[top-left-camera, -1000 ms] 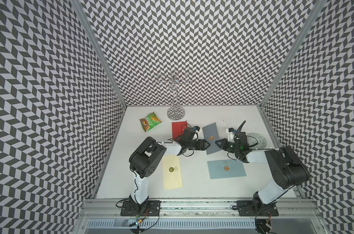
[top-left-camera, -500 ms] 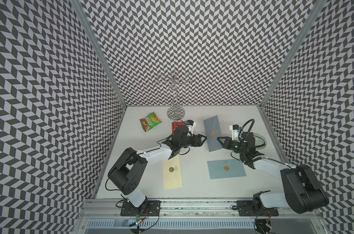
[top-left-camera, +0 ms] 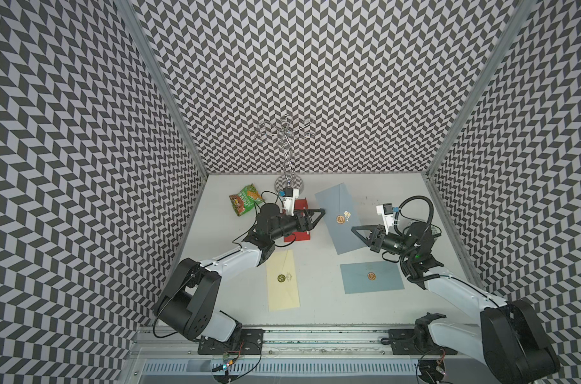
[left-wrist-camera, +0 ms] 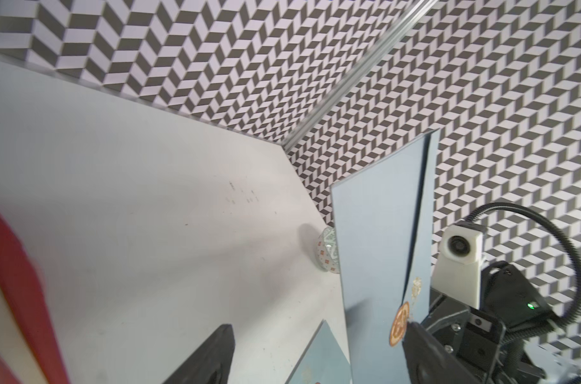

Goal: Open the envelope
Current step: Pick up the envelope from the center of the board.

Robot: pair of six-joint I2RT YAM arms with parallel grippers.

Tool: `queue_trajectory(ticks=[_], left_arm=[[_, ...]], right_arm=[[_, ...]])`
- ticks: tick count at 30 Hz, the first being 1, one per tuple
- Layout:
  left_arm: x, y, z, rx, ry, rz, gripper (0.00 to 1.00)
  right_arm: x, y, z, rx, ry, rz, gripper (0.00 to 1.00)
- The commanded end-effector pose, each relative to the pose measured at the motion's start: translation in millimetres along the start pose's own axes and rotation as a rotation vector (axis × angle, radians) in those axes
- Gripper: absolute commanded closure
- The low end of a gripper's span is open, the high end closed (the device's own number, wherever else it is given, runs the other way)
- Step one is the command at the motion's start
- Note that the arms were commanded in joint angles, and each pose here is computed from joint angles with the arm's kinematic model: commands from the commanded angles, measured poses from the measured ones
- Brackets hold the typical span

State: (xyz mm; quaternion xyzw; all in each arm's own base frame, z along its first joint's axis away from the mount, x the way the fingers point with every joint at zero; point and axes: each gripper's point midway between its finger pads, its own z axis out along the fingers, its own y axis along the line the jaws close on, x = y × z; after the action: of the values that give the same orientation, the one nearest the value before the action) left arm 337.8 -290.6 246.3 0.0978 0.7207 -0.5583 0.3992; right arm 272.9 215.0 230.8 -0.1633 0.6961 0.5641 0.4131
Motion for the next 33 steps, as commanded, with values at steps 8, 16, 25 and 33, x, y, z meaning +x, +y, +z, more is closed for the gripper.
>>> queue_trajectory(ticks=[8, 16, 25, 33], left_arm=[[-9, -56, -13, 0.249, -0.028, 0.075, 0.37], [-4, -60, -8, 0.238, -0.002, 0.102, 0.58], [-3, -55, -8, 0.204, -0.008, 0.106, 0.76], [-6, -56, -10, 0.19, -0.02, 0.125, 0.99]], right_arm=[[2, 7, 8, -0.021, 0.011, -0.047, 1.0], [2, -12, 10, 0.064, 0.007, -0.019, 1.0], [2, -12, 11, 0.057, 0.006, -0.019, 0.99], [5, -13, 10, 0.054, 0.011, -0.009, 0.93]])
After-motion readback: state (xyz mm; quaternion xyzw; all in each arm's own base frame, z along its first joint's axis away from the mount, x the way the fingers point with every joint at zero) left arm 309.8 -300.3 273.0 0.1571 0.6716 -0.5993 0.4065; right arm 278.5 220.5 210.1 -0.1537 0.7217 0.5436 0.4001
